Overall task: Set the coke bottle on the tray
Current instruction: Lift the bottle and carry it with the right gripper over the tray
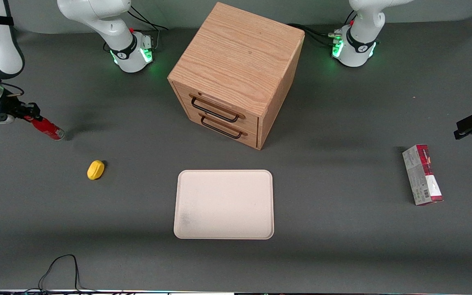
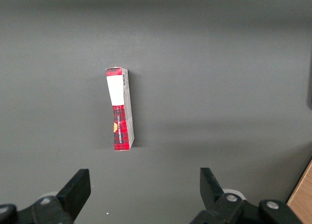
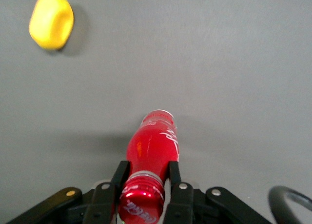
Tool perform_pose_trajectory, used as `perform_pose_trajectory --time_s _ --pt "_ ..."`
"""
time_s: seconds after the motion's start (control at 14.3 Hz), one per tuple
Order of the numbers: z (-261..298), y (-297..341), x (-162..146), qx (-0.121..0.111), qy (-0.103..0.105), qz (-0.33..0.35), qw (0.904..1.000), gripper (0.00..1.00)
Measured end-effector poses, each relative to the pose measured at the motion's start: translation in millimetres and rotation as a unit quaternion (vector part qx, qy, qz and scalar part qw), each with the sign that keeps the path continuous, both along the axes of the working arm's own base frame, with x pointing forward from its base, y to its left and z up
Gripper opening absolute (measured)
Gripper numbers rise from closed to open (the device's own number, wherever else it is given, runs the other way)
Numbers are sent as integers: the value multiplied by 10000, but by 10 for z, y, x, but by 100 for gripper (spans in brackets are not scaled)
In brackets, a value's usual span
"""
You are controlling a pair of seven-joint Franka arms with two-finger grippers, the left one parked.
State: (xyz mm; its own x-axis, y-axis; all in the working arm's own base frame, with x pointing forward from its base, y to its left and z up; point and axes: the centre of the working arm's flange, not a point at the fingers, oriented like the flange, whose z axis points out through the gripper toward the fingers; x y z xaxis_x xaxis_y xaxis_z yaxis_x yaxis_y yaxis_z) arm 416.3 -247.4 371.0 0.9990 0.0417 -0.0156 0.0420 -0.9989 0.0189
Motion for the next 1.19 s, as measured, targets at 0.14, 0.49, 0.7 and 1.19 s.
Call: perform_pose_trajectory --time_s 0.14,0.49,0.7,1.19 --pt "386 162 387 259 -14 -77 9996 37" --pt "1694 1051 1408 310 -2 -181 9994 37" --pt "2245 1885 1818 349 132 136 9992 37" --pt "1967 3985 2638 466 -78 -180 9987 37"
